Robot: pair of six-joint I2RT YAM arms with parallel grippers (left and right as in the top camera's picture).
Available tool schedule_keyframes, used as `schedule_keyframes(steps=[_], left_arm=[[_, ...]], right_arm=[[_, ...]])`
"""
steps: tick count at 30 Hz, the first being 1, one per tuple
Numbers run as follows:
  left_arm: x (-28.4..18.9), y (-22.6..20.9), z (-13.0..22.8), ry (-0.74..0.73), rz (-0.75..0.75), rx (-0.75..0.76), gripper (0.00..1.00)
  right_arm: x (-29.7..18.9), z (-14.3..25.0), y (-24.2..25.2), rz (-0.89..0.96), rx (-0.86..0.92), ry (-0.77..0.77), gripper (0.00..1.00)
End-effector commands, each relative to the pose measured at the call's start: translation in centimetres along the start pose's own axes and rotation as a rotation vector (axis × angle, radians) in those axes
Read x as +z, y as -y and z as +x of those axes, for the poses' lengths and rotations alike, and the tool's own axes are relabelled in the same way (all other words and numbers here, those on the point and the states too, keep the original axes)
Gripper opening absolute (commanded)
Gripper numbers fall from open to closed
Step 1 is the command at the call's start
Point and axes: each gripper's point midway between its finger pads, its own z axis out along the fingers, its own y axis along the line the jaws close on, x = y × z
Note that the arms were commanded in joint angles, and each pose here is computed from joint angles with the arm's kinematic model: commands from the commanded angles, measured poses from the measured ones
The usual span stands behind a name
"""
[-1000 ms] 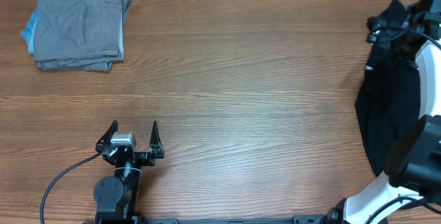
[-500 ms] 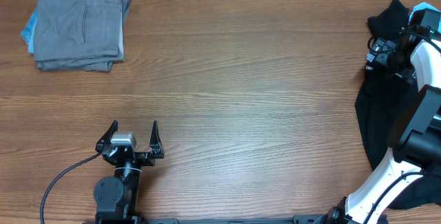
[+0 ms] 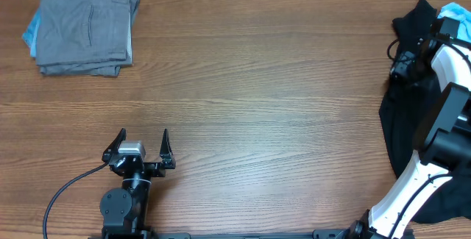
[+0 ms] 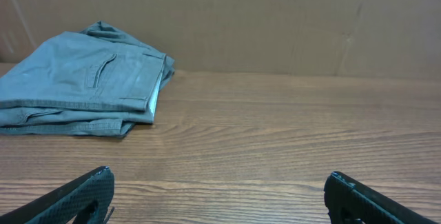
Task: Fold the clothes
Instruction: 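Reach the right gripper to the black shirt pile and grasp it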
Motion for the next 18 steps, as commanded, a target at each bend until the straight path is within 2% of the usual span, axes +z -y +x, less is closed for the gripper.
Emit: schedule_keyframes(steps=[1, 5, 12, 18], left_arm=[[0.0, -0.2, 0.0, 0.005, -0.011, 0.018, 1.0], [0.0, -0.2, 0.0, 0.005, -0.011, 0.018, 1.0], [0.0, -0.2, 0.0, 0.005, -0.011, 0.018, 1.0], [0.0, -0.2, 0.0, 0.005, -0.011, 0.018, 1.0]], right_arm=[[0.0, -0.6, 0.0, 0.006, -0.006, 0.016, 0.31], [0.0, -0.6, 0.0, 0.006, -0.005, 0.016, 0.04], [-1.2, -1.4, -0.9, -0.033, -0.003, 0.032, 0.04], [-5.1, -2.4, -5.4, -0.235, -0.035, 0.064, 0.04]])
